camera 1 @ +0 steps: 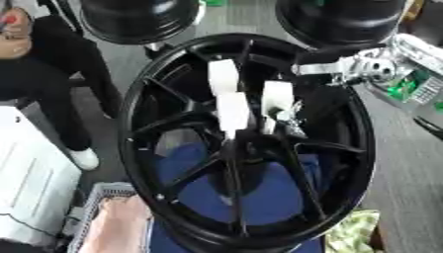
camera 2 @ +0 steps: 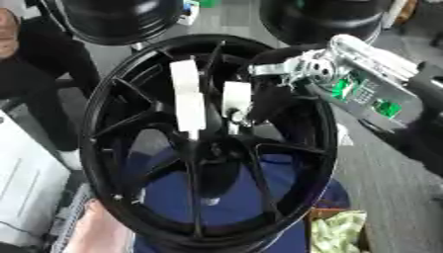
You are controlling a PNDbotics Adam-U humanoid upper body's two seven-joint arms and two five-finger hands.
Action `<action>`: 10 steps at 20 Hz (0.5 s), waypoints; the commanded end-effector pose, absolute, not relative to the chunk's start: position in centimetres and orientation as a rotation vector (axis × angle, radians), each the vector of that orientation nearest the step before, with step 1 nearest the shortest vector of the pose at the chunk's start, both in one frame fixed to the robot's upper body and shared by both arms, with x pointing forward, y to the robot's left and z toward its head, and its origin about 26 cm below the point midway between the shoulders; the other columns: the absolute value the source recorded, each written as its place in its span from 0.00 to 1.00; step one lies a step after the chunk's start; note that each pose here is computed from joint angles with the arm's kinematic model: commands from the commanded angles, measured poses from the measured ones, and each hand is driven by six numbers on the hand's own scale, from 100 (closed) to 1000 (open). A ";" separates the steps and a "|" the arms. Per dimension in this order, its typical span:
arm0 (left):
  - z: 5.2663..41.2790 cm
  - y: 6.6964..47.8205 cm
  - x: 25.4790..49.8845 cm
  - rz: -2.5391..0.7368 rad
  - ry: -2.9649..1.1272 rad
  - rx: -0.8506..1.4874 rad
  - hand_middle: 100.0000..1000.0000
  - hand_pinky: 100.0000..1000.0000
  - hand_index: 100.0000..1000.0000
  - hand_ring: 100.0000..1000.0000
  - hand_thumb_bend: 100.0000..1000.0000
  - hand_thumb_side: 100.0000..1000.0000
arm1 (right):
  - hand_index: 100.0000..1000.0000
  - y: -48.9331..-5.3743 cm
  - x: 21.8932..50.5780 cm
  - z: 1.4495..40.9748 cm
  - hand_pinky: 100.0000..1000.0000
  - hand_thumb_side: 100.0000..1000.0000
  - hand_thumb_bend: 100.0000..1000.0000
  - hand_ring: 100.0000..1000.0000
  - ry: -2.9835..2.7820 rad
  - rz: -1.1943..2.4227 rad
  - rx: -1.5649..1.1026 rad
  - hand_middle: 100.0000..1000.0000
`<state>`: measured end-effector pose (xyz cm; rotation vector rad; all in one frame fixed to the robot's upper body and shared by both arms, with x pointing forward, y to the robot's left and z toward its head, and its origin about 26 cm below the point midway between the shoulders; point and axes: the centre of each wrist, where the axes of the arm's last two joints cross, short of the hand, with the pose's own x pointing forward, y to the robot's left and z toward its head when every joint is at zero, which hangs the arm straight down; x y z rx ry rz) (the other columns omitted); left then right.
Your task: Pull the pin out of the wheel hub.
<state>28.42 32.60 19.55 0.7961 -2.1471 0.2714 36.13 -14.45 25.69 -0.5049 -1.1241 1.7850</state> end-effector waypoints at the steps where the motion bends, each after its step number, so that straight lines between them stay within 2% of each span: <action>1: 20.3 32.7 28.2 0.265 -2.170 0.801 0.69 0.62 0.74 0.98 0.46 0.68 | 0.67 -15.1 36.2 27.5 0.82 0.21 0.00 0.75 -1.159 1.656 -0.572 0.55; 4: 20.3 32.7 28.2 0.268 -2.167 0.804 0.69 0.62 0.74 0.98 0.46 0.68 | 0.58 -15.2 36.1 27.5 0.81 0.23 0.00 0.71 -1.196 1.602 -0.594 0.46; 10: 20.3 32.8 28.2 0.260 -2.165 0.811 0.69 0.62 0.74 0.98 0.46 0.68 | 0.50 -16.2 35.2 29.7 0.79 0.20 0.00 0.62 -1.268 1.555 -0.626 0.39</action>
